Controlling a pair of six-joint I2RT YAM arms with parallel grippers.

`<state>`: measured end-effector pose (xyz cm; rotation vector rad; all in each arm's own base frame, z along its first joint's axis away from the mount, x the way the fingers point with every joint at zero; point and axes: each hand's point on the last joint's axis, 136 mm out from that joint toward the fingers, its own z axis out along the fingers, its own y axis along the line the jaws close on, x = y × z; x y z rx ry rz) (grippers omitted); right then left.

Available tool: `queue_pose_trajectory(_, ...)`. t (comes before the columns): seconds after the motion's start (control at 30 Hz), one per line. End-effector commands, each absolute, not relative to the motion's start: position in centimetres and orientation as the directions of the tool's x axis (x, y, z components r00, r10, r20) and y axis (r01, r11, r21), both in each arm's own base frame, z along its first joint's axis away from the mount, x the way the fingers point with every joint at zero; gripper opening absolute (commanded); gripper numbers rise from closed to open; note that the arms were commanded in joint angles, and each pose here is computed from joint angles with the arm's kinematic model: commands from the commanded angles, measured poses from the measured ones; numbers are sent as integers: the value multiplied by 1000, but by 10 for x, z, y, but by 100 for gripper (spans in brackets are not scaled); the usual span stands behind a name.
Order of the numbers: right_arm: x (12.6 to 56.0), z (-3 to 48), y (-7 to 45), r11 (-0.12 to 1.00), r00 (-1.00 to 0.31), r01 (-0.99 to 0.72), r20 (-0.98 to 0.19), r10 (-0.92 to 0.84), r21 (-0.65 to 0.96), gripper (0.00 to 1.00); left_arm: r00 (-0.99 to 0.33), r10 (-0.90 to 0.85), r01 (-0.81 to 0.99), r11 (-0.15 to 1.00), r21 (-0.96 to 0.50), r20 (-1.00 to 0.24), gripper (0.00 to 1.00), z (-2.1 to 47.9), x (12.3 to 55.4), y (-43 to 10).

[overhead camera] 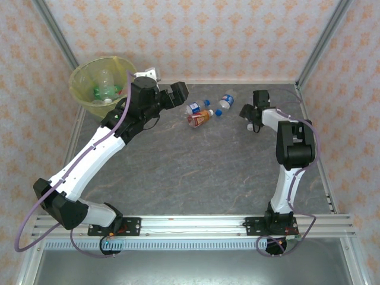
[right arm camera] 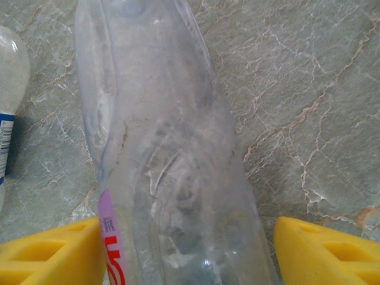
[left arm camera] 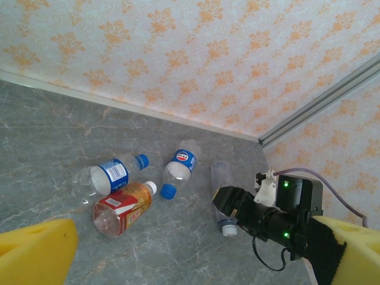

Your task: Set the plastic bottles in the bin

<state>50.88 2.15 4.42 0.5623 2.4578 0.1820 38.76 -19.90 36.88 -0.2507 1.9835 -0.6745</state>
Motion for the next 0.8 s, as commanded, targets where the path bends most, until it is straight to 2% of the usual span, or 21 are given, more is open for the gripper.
queue_pose_trajectory(0.0, 495, 31, 20, 896, -746, 368, -496, 445, 250, 74, -472, -432, 141, 823, -550, -768, 99, 383, 386, -202)
queue_pose_trajectory(0.23, 488, 28, 19, 898, -751, 367, -493, 440, 241, 78, -464, -439, 134, 824, -550, -770, 99, 385, 384, -198)
queue_pose_trajectory(0.4, 488, 27, 19, 903, -754, 362, -496, 430, 233, 72, -468, -439, 129, 825, -551, -767, 99, 382, 380, -196)
queue_pose_trajectory(0.63, 484, 30, 22, 904, -751, 354, -503, 427, 239, 57, -443, -470, 131, 808, -574, -763, 99, 386, 376, -186)
queue_pose_trajectory(0.77, 480, 42, 22, 905, -733, 354, -531, 426, 238, 56, -440, -494, 130, 792, -597, -750, 99, 387, 377, -180)
